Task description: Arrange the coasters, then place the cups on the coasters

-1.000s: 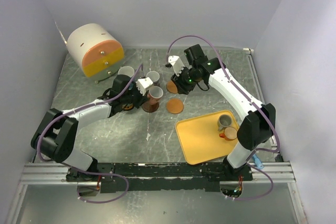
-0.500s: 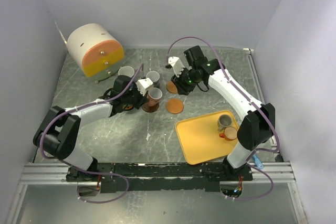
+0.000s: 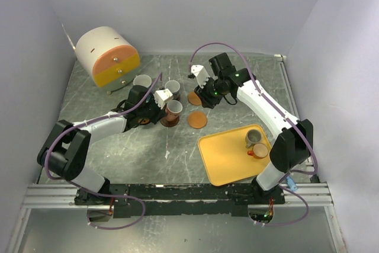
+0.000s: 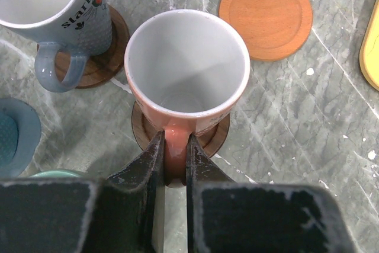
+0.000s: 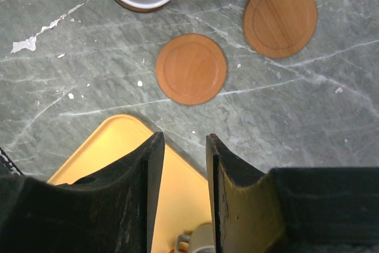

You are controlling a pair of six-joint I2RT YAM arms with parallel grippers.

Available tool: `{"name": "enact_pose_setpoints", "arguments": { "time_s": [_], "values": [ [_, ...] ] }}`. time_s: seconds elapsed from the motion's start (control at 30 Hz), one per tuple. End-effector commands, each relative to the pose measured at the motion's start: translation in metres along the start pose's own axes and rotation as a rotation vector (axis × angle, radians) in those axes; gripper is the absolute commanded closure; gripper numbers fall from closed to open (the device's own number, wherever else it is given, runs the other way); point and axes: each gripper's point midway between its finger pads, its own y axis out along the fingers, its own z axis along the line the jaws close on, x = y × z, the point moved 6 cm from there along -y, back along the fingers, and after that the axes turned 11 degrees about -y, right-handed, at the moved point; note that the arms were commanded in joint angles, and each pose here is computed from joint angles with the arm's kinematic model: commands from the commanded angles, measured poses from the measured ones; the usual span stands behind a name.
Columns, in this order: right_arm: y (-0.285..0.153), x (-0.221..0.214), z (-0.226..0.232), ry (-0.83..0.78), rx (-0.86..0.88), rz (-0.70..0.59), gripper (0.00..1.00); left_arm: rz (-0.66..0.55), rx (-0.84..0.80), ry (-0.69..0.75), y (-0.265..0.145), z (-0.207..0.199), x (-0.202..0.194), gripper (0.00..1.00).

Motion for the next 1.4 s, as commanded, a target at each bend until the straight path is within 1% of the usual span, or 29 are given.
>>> {"name": "enact_pose_setpoints", "arguments": {
  "time_s": [0.0, 0.07, 0.13, 0.3, 0.53, 0.8, 1.37],
  "values": [
    [-0.012, 0.001, 0.001, -0.004, -0.035, -0.022, 0.65, -0.047, -0.007, 0.030, -0.001, 0.002, 0.018, 0.93],
    [-0.013, 0.001, 0.001, -0.005, -0.039, -0.022, 0.65, -0.042, -0.009, 0.033, -0.001, 0.002, 0.018, 0.92],
    [-0.013, 0.000, 0.001, -0.005, -0.042, -0.018, 0.66, -0.046, -0.011, 0.039, -0.002, 0.002, 0.018, 0.89],
    [-0.016, -0.005, -0.004, 0.011, -0.058, -0.010, 0.66, -0.031, -0.022, 0.036, -0.001, 0.001, 0.017, 0.80],
    [-0.019, -0.009, -0.007, 0.020, -0.071, -0.007, 0.66, 0.002, -0.020, 0.028, -0.003, 0.001, 0.012, 0.70],
    [-0.018, -0.009, -0.008, 0.025, -0.064, -0.003, 0.66, 0.020, -0.011, 0.023, -0.006, 0.000, 0.008, 0.66],
    [-0.021, -0.013, -0.009, 0.035, -0.091, 0.007, 0.66, 0.041, -0.019, 0.013, -0.006, -0.001, 0.004, 0.63]
  ]
}}
